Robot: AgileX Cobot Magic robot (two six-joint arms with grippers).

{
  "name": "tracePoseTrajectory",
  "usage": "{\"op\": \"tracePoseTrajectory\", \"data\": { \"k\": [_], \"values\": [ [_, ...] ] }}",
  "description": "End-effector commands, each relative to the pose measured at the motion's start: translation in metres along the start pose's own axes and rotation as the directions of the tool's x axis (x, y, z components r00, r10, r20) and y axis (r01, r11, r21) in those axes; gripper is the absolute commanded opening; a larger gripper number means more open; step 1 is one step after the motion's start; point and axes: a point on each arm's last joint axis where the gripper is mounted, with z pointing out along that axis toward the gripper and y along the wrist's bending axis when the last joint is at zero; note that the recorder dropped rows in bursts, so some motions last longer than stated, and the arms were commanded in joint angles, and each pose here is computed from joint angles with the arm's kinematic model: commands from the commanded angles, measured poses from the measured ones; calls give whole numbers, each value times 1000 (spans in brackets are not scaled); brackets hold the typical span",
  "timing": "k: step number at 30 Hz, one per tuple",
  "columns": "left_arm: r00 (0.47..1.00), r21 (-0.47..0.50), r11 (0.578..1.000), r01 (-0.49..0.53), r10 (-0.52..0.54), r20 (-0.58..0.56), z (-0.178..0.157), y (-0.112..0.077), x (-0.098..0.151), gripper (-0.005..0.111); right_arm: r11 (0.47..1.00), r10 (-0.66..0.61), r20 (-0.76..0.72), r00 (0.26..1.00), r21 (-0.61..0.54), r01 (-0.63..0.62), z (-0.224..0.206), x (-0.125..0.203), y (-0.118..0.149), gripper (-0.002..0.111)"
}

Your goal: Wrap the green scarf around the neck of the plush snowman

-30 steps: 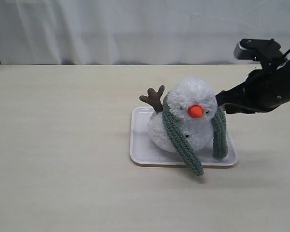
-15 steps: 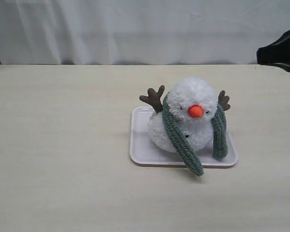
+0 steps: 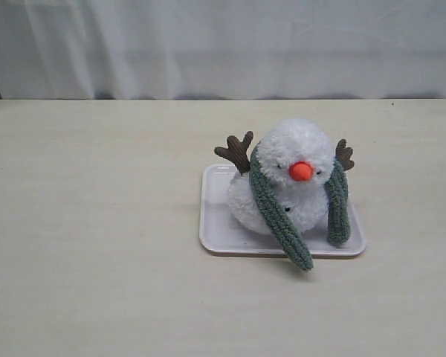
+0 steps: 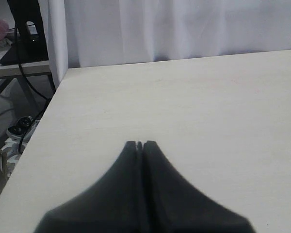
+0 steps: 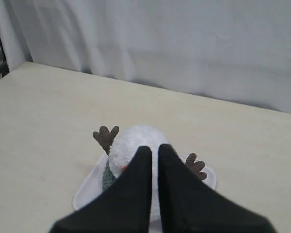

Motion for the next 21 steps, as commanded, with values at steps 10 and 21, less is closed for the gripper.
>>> {"op": "tracePoseTrajectory", "data": {
  "k": [10, 21],
  "values": [
    [1000, 0, 1000, 3, -3, 12, 0, 0, -1, 0, 996, -90, 249, 964, 27, 86, -90, 17, 24, 4],
    [1000, 0, 1000, 3, -3, 12, 0, 0, -1, 0, 989, -148, 457, 877, 69, 131, -150, 40, 40, 4]
  ]
}}
